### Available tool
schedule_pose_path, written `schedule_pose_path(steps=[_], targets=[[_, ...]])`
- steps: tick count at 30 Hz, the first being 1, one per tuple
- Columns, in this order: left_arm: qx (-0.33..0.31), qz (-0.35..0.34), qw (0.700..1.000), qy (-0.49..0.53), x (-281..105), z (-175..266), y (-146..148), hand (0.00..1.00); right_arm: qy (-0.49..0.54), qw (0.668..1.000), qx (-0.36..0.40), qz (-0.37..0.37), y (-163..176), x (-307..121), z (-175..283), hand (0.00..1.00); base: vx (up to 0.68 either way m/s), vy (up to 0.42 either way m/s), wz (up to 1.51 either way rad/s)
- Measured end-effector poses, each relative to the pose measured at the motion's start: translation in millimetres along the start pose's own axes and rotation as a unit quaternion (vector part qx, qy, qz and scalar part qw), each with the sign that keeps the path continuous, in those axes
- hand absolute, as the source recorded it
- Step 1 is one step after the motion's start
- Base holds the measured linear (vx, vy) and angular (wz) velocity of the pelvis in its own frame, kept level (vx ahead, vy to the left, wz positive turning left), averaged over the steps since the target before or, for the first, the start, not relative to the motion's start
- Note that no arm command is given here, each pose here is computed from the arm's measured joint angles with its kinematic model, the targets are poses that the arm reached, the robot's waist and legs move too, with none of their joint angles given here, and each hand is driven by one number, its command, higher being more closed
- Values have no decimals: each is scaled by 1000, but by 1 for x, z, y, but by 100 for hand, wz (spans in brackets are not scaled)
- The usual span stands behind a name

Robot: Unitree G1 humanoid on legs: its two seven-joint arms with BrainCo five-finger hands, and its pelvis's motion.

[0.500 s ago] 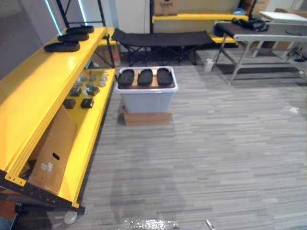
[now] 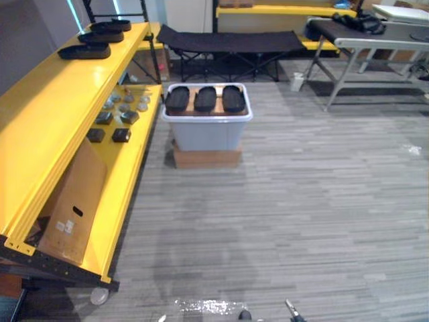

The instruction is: Walk over and take plastic housings, then place them on the shelf

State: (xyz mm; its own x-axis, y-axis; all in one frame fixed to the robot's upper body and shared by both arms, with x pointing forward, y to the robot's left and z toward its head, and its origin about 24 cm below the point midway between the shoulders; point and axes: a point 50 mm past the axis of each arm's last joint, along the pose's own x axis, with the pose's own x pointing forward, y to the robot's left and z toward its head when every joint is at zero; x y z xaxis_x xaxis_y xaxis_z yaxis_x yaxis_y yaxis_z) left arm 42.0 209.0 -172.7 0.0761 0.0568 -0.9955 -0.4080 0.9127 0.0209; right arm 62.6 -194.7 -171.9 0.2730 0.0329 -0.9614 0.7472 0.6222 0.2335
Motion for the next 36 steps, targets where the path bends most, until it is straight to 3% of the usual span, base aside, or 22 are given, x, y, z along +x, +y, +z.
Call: schedule_pose_path(steps=[16, 21, 27, 32, 36], targets=[[15, 9, 1000, -7, 0, 1, 5, 0, 6, 999, -35, 5, 5, 1, -3, 0, 1, 7, -5], [62, 11, 998, -3, 0, 3, 2, 0, -32, 998, -43, 16, 12, 0, 15, 0, -83, 78, -14], [167, 25, 986, -7, -1, 12, 7, 0, -12, 1000, -17, 4, 2, 0, 0, 0, -177, 24, -4], [167, 27, 986, -1, -1, 15, 6, 0, 6, 1000, -5, -18, -16, -3, -17, 0, 82, -126, 9], [137, -1, 991, 3, 1, 4, -10, 0, -10, 999, -38, -30, -25, -6, -1, 0, 433, -244, 8]])
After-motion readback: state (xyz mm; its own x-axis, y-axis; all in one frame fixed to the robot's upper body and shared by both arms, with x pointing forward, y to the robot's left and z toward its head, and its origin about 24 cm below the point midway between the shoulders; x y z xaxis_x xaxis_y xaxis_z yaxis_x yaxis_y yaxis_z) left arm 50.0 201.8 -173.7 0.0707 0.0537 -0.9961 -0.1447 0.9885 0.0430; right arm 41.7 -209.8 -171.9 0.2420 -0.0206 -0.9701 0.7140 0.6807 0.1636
